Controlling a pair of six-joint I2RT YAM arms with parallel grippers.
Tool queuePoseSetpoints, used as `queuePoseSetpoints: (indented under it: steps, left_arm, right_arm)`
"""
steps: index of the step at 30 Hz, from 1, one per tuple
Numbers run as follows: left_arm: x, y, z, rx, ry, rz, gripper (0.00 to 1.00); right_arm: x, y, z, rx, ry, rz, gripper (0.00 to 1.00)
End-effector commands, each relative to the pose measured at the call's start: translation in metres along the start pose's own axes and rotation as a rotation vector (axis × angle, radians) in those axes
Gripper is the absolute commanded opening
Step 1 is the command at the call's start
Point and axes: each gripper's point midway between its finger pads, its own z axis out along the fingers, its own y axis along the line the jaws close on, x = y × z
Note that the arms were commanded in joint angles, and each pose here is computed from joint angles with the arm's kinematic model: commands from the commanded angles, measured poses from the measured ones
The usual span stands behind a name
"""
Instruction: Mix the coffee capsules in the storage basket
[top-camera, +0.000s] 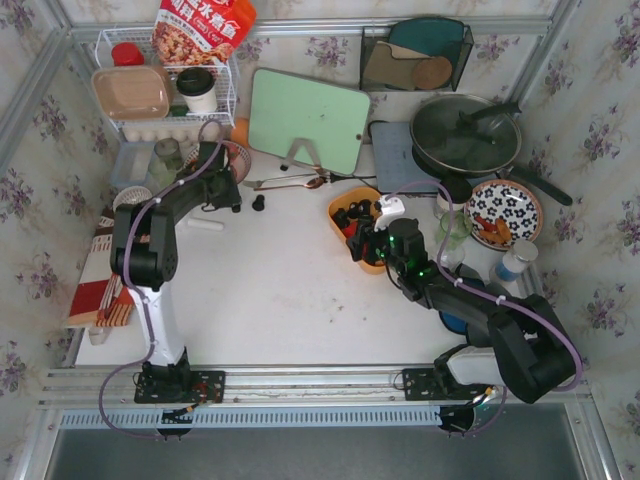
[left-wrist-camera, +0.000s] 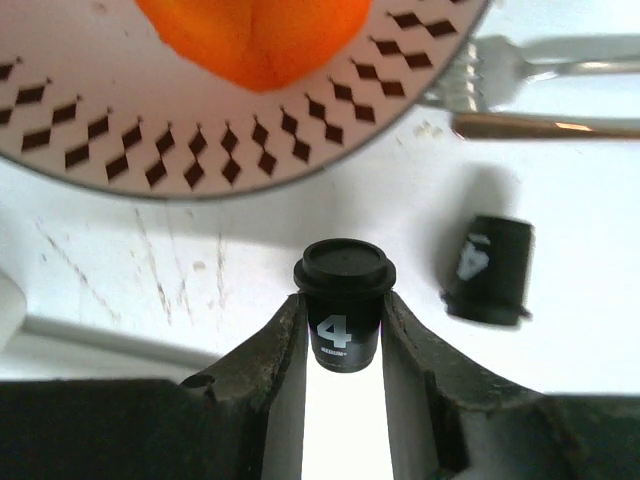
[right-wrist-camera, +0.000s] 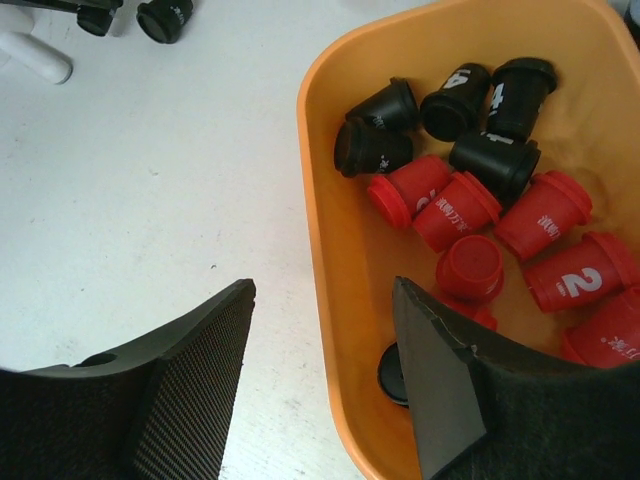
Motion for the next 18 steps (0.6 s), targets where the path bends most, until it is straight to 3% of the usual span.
queuePoseSetpoints:
  steps: [1,12,18]
  left_arm:
    - [-0.010,-0.031,-0.029,0.160,-0.055,-0.056,0.24]
    - [0.024,-0.112,-0.137,0.515,-0.130,0.049,0.23]
    - [0.069,-0.154,-0.190,0.695,-0.122,0.175,0.23]
  right_arm:
    - [-0.013,0.008,-0.003,-0.046,-0.050,-0.067,0.65]
    - [-0.045,0.051,-0.034,-0.299,-0.300,-0.458,0.67]
    - [-0.058,0.087,-0.050,-0.415,-0.468,-0.664,0.73]
